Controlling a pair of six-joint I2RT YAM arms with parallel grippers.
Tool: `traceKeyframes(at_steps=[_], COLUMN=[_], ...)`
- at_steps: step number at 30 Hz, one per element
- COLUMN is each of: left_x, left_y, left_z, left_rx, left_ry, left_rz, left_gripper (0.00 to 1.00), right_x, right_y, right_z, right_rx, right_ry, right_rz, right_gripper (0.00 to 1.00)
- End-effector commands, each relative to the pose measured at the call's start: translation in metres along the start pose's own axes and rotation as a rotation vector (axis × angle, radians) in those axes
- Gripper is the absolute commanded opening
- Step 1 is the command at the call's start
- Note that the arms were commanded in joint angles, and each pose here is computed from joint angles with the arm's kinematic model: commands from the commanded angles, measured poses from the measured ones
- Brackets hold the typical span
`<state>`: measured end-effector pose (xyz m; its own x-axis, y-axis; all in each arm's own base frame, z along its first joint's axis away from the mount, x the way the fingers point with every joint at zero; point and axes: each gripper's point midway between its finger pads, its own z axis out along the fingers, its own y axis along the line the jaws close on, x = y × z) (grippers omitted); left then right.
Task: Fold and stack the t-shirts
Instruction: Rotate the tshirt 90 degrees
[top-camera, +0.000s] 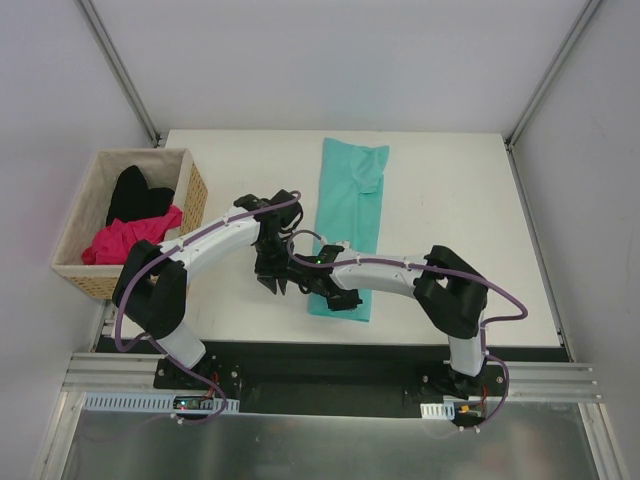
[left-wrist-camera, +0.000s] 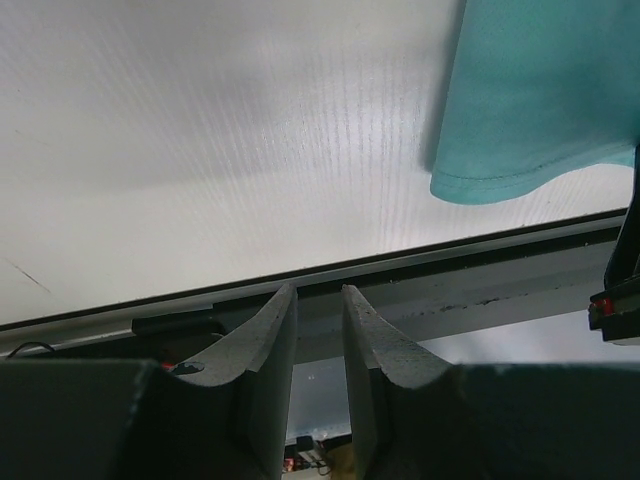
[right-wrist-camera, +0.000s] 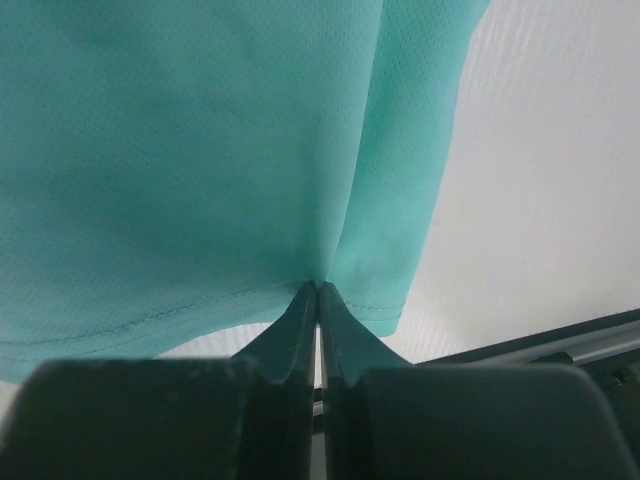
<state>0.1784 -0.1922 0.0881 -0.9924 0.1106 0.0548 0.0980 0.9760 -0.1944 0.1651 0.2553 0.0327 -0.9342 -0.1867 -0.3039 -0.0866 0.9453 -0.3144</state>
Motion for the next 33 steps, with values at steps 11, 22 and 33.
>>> traceKeyframes(at_steps=[11,22,33], left_x=[-0.015,-0.025,-0.021], left_y=[-0.008,-0.015,-0.011], left_z=[-0.015,-0.013,-0.009], left_rx=[0.006,0.018,-0.002], left_ry=[-0.025,-0.011,0.012], left_rz=[0.018,0.029,0.028], left_gripper=[0.24,0.24,0.24], right_x=[-0.014,-0.006,0.011], right_y=[-0.033,-0.054,-0.057], right_z=[-0.035,-0.044,-0.031], right_rx=[0.044,0.075,0.118], right_ry=[-0.065,-0.058,0.005], right_rz=[0.066,0.102,0.108], right_gripper=[0.01,0.01,0.01])
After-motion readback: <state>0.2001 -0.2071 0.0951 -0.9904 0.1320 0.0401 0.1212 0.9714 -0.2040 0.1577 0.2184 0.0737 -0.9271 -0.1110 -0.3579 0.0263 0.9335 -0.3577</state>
